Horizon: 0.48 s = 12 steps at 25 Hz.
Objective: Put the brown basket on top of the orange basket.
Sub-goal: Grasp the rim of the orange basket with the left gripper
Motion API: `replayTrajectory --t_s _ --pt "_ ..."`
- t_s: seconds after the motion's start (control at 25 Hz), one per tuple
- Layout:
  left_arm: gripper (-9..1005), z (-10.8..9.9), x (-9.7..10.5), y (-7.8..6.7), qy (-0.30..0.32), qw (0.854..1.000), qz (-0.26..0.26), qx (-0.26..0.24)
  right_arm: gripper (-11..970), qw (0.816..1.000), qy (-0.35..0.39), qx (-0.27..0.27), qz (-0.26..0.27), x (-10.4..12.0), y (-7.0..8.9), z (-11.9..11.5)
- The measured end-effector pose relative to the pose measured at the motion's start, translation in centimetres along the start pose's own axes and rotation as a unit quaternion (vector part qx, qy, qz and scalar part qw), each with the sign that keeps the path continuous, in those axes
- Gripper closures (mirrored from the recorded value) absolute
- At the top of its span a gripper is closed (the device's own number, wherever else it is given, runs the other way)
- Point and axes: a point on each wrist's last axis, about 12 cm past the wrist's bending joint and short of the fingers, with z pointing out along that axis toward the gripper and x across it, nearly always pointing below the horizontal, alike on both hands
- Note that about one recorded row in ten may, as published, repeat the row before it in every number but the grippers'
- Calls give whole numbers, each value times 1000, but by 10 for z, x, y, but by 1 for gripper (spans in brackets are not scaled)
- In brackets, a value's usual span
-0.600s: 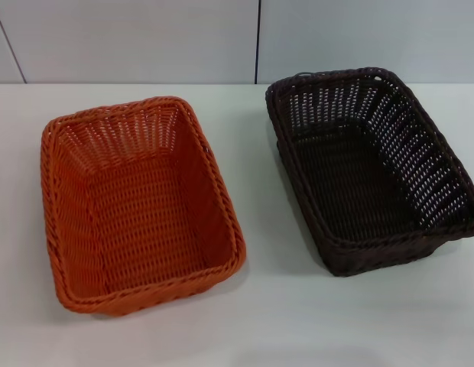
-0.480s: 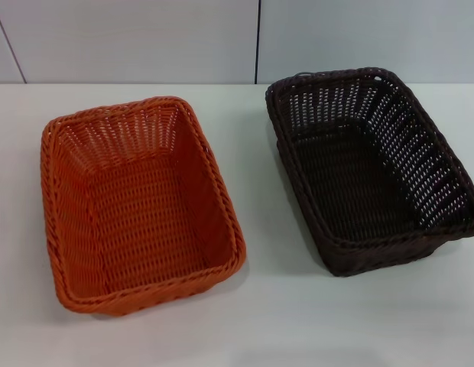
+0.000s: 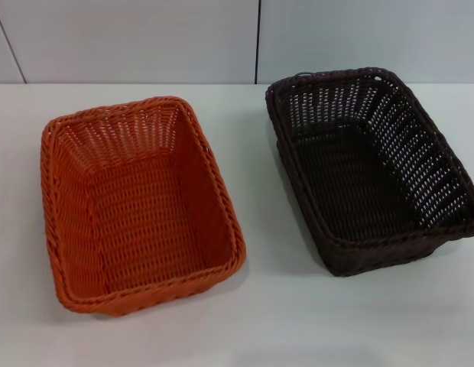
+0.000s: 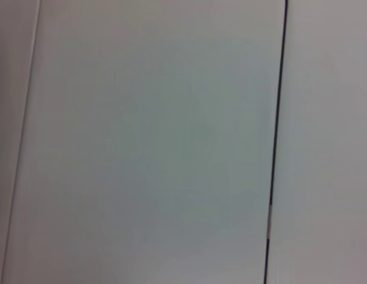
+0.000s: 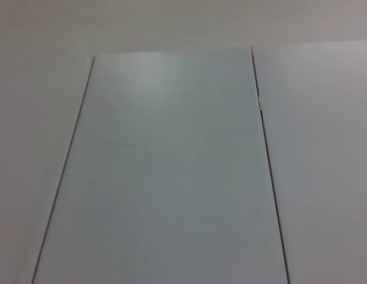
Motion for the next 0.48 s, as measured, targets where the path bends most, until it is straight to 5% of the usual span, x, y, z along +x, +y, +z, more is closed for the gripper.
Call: replayTrajectory --t_s 0.24,0.48 --pt "221 5 1 -7 8 1000 -2 29 136 1000 1 0 0 0 0 -1" --pt "227 34 -6 -8 42 996 -31 78 136 1000 -4 -10 6 0 4 3"
